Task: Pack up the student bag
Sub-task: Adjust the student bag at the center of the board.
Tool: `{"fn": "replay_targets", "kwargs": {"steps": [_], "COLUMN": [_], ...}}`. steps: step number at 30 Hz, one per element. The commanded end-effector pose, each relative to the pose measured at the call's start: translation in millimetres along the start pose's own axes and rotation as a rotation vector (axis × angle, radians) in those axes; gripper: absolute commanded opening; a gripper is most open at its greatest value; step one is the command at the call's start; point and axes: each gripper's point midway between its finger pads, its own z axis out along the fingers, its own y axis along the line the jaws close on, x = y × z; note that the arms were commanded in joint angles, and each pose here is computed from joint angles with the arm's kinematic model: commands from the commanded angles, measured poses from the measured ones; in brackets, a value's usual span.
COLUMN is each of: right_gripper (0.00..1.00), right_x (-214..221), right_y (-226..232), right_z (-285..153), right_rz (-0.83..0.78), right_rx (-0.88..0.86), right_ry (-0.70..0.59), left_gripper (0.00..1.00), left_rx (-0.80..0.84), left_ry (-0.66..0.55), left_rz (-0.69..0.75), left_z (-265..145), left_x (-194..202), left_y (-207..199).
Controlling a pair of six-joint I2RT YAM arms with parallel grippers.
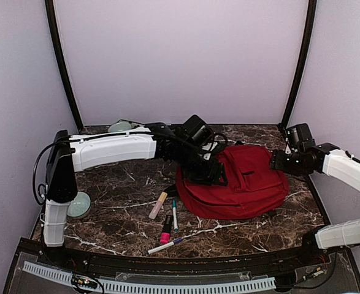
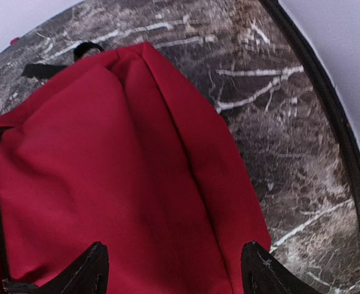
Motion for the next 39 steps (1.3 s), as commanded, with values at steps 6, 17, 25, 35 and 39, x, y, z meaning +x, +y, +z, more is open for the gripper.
{"fn": "replay_targets", "kwargs": {"steps": [6, 17, 25, 35, 39], "right_gripper": [0.71, 0.68, 0.69, 0.7, 0.71], "right_x": [93, 162, 156, 104, 97], "right_y": [5, 52, 130, 127, 119], "right_z": [19, -9, -54, -88, -91], "right_rz": [0.201, 0.231, 0.082, -0.14, -0.227], "right_rx": [-0.161, -0.455, -0.76, -0.727, -0.678], "right_ry": [0.26, 0.518, 0.566, 0.332, 0.299], "left_gripper": [0.62, 0.51, 0.5, 0.53, 0.6], "left_rx": [0.056, -0.259, -0.201, -0.112, -0.129], "left_ry": [0.237, 0.153, 0.022, -0.06, -0.092], "left_rz": [-0.015, -0.137, -0.13, 0.095, 0.152], "left_z": [38, 40, 15, -26, -30], "left_x": [58, 25, -49, -58, -58], "left_y": [14, 117, 129, 48, 34]}}
